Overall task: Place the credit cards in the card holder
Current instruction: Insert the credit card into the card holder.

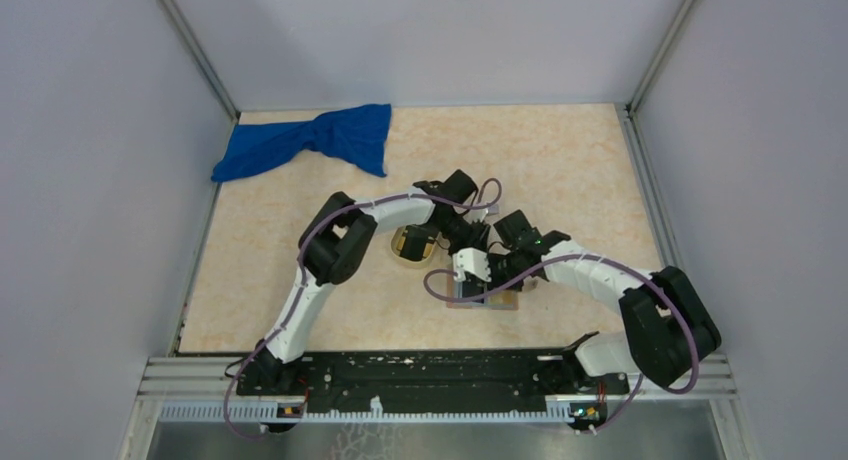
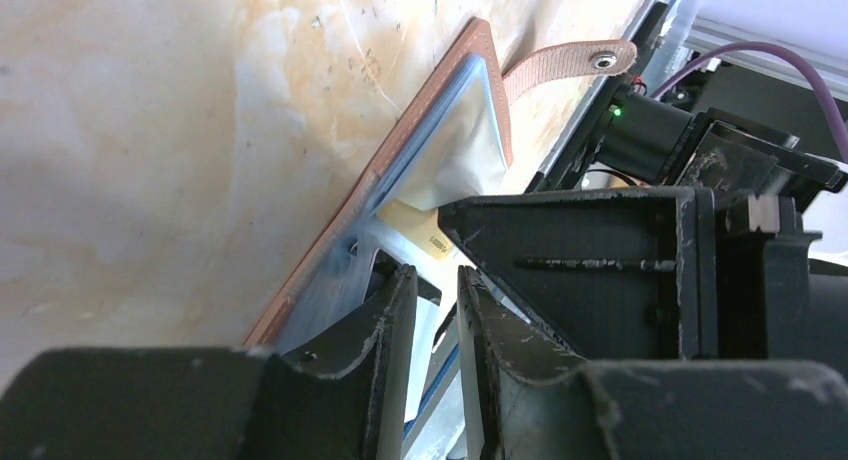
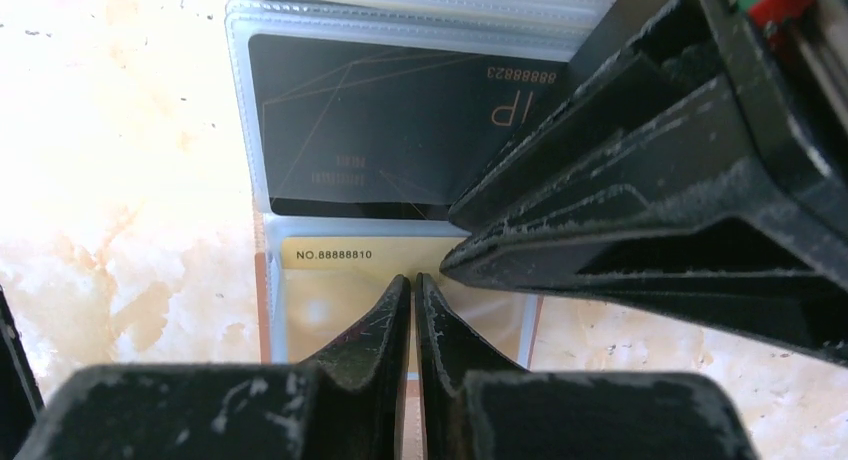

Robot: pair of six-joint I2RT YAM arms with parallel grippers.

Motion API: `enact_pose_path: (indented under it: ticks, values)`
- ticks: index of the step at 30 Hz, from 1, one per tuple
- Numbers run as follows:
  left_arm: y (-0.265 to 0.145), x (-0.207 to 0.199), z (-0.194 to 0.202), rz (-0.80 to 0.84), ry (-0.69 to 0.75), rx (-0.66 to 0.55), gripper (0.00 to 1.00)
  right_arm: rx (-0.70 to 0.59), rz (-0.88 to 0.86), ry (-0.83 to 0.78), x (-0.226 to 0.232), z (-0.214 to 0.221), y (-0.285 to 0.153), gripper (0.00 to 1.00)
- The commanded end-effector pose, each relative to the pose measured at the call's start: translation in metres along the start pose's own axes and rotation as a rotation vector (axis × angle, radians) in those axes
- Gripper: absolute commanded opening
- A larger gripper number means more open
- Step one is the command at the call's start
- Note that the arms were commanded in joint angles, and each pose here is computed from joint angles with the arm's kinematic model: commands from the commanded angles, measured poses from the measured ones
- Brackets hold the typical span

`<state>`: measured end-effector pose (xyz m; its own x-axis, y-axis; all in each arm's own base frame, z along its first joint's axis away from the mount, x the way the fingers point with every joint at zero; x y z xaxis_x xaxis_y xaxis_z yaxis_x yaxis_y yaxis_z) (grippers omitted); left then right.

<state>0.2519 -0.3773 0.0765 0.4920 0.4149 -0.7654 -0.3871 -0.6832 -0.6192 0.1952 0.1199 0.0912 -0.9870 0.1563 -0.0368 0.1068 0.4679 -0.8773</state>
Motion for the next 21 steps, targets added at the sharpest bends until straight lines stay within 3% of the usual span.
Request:
enact_pose_path:
  ticks: [1, 5, 8, 11, 18, 21]
  values:
    - [0.001, 0.050, 0.019, -0.290, -0.036, 0.002, 0.32, 0.029, -0.034, 0.033, 0.001, 0.010, -0.007, 0.06]
    - [-0.015, 0.029, 0.004, -0.286, 0.037, -0.119, 0.32, -0.221, -0.162, 0.039, 0.011, -0.009, -0.028, 0.14]
    - [-0.031, 0.003, -0.008, -0.259, 0.135, -0.253, 0.32, -0.386, -0.197, -0.005, 0.016, -0.018, -0.052, 0.37]
    - [-0.050, -0.029, -0.009, -0.231, 0.258, -0.412, 0.32, -0.473, -0.145, 0.050, 0.010, -0.014, -0.070, 0.53]
    - [-0.072, -0.070, 0.052, -0.323, 0.462, -0.754, 0.32, -0.454, -0.053, 0.283, -0.011, 0.020, -0.093, 0.59]
    - [-0.067, -0.069, 0.089, -0.426, 0.477, -0.855, 0.46, -0.339, -0.033, 0.337, -0.008, 0.037, -0.087, 0.59]
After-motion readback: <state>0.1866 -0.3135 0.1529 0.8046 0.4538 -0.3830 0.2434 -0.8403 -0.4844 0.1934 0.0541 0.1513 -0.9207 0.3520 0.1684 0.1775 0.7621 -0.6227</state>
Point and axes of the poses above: each gripper's point midway between its finger pads, its own y axis out along the fingers, its own x axis along the line the jaws close on, z = x × y, the point moved 8 cm from there along -y, back along the fingers, and after that the axes turned 13 degrees about y, right-handed, at the moved point
